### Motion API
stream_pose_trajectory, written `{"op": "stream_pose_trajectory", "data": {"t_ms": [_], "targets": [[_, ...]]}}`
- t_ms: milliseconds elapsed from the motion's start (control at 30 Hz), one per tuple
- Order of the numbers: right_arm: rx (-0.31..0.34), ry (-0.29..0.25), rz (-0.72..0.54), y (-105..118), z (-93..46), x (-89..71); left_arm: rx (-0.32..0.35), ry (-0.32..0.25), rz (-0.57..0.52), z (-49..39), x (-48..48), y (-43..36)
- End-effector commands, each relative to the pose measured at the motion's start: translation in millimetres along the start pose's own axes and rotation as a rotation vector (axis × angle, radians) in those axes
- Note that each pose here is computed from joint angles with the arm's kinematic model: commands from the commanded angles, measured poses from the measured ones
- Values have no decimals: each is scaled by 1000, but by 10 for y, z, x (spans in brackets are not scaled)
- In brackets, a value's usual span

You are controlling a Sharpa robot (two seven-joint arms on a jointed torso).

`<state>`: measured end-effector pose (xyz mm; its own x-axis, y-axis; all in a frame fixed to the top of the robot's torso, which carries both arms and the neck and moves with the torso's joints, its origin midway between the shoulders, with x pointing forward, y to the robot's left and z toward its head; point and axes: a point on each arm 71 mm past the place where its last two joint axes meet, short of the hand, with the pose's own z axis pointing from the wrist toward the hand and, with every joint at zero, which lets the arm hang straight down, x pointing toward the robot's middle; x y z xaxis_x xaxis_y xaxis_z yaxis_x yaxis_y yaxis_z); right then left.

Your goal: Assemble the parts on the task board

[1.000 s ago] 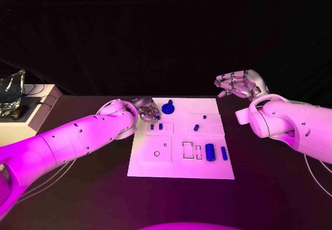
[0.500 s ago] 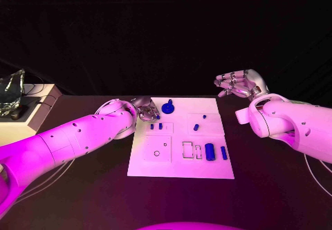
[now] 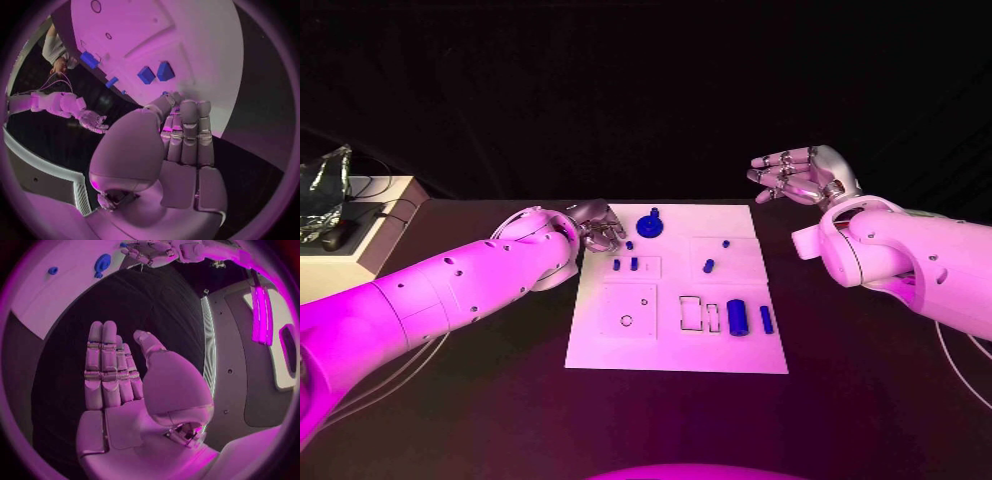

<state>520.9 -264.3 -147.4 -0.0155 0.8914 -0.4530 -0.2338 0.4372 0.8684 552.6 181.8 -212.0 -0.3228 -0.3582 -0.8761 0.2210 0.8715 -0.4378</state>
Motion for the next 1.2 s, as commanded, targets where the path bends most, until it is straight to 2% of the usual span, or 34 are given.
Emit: {"op": "stream_pose_trajectory", "data": {"t_ms": [33,167,233,333,433,567,733,900,1033,1200], "targets": [[2,84,-37,-23,3,31,-6,-56,-14,-3,-67,48],[-5,193,-133,-63,4,52,-28,-133,-132,-21,-223,199],[-14,233,-188,-78,3,59,-42,-143,-224,-36,-281,279],[-31,298,-309,-110,-2,70,-39,-143,-431,-75,-387,410],[-37,337,-439,-147,-7,85,-5,-135,-620,-139,-456,493],[-43,358,-652,-195,-29,131,61,-130,-818,-271,-507,564],[-41,349,-828,-258,-45,205,115,-105,-987,-457,-421,610],[-47,336,-916,-293,-48,307,157,-88,-1084,-608,-342,604],[-45,355,-969,-322,-49,438,203,-68,-1132,-715,-284,547],[-47,366,-999,-354,-51,563,240,-52,-1157,-787,-246,470]]}}
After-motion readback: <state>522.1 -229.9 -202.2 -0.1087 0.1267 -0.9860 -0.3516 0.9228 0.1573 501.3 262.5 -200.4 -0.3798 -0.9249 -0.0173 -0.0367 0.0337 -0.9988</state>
